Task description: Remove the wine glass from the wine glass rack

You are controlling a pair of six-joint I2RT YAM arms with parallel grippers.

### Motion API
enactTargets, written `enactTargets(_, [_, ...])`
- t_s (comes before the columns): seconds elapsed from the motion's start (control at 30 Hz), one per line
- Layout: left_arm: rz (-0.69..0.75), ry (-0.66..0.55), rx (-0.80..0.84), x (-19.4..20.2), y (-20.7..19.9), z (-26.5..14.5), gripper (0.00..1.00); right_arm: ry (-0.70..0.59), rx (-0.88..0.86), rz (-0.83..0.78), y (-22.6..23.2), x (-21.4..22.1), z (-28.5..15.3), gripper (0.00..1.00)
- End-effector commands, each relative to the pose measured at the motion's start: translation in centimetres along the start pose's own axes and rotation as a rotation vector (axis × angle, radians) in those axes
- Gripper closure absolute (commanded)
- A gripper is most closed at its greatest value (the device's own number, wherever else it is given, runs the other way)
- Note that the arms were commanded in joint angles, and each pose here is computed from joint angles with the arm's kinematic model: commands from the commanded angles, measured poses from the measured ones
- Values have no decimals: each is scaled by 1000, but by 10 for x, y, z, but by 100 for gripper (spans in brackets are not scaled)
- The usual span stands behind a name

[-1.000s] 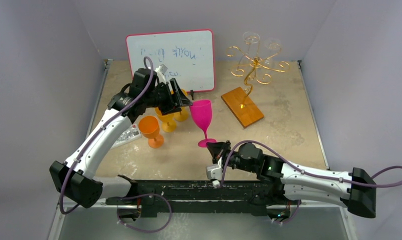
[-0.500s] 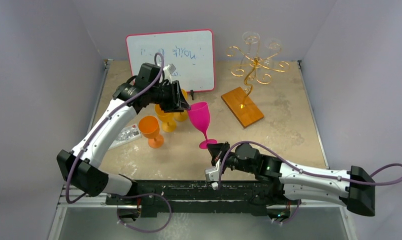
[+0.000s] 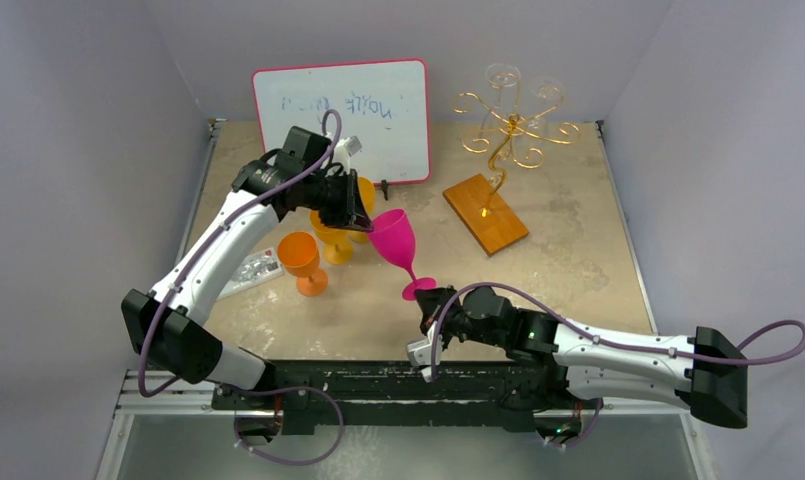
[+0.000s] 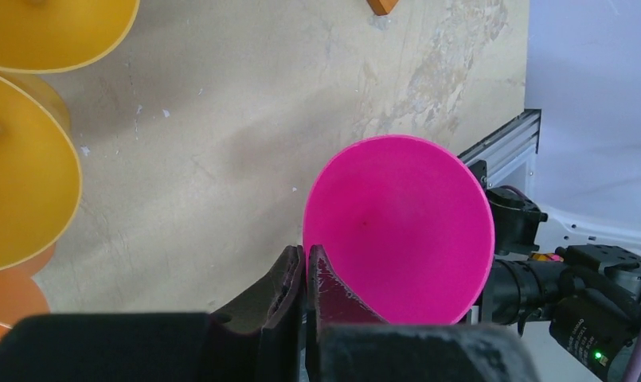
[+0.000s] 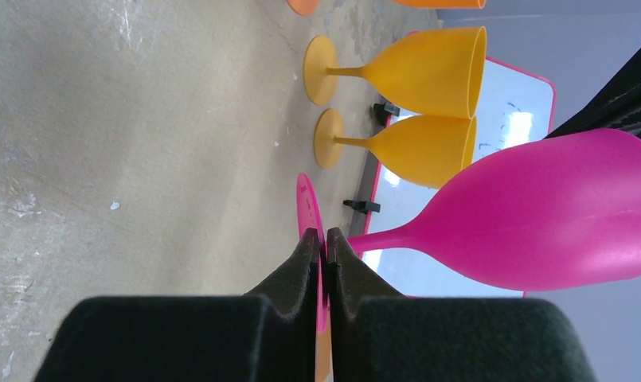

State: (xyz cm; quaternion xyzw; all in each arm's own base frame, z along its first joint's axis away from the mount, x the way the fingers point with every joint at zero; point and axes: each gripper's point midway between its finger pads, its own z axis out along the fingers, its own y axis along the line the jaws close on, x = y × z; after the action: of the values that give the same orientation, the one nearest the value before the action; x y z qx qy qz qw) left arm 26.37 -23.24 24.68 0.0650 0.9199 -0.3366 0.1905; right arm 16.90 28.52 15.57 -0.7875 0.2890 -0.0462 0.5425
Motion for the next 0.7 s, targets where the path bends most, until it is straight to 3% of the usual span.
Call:
enactTargets(0.0, [45,30,42,4,-11,-7,100,-17,167,-33,-56,-11,-9,94])
enactTargets(0.27, [44,20,52,4,-14,-9,100,-50,200,-3,-52,-13,-14,76])
enactTargets(0.4, [55,28,98,7,-22,-13,100,-42,191,16,-48,-11,-12,100])
enactTargets(0.57, [63,33,102,10,-23,-16,100,-30,184,19,-51,-10,-10,100])
enactTargets(0.67, [58,45,94,11,-19,-12,79,-33,198,-23,-57,-12,-10,100])
